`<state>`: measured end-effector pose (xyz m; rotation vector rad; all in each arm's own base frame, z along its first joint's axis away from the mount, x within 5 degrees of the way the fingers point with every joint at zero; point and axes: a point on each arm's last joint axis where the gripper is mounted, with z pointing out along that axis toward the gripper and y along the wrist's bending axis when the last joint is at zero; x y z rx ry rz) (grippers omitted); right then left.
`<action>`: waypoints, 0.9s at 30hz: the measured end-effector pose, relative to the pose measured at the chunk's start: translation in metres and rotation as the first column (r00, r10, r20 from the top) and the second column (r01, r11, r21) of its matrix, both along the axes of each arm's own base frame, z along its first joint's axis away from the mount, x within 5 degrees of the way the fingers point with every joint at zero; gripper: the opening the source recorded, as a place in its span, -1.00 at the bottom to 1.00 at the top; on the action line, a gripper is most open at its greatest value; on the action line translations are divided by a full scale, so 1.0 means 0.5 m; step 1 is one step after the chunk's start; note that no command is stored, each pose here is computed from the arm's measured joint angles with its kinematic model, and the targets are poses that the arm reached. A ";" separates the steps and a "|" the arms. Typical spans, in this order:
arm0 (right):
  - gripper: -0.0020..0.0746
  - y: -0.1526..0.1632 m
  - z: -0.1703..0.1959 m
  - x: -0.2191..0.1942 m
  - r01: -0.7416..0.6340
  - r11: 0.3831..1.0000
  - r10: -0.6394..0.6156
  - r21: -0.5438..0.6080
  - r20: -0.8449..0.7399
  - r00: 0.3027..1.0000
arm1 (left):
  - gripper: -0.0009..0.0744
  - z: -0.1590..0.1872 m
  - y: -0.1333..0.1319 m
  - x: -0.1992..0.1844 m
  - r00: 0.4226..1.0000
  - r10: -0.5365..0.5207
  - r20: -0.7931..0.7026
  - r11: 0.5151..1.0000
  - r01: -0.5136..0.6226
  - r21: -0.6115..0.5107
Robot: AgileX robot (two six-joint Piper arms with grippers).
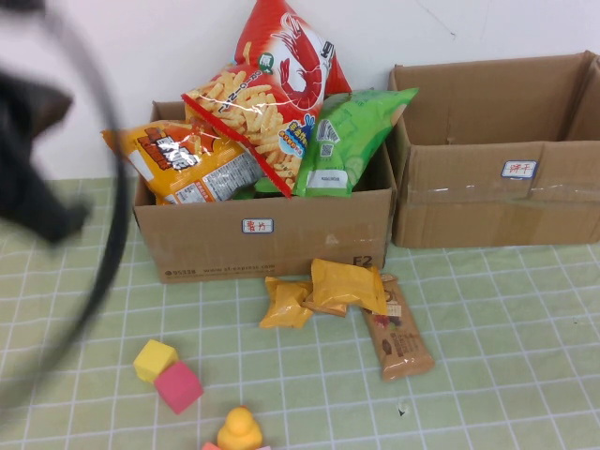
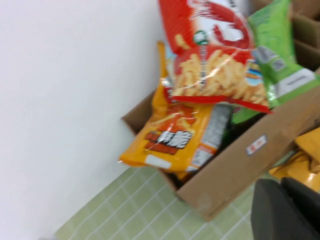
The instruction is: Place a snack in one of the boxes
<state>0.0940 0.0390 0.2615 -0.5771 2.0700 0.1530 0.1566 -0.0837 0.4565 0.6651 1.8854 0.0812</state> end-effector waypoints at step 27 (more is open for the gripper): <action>-0.95 0.087 0.038 -0.060 -0.586 0.797 0.560 0.144 0.185 0.807 | -0.98 -0.343 0.050 -0.152 0.911 -0.290 0.295 0.927 0.343 -0.150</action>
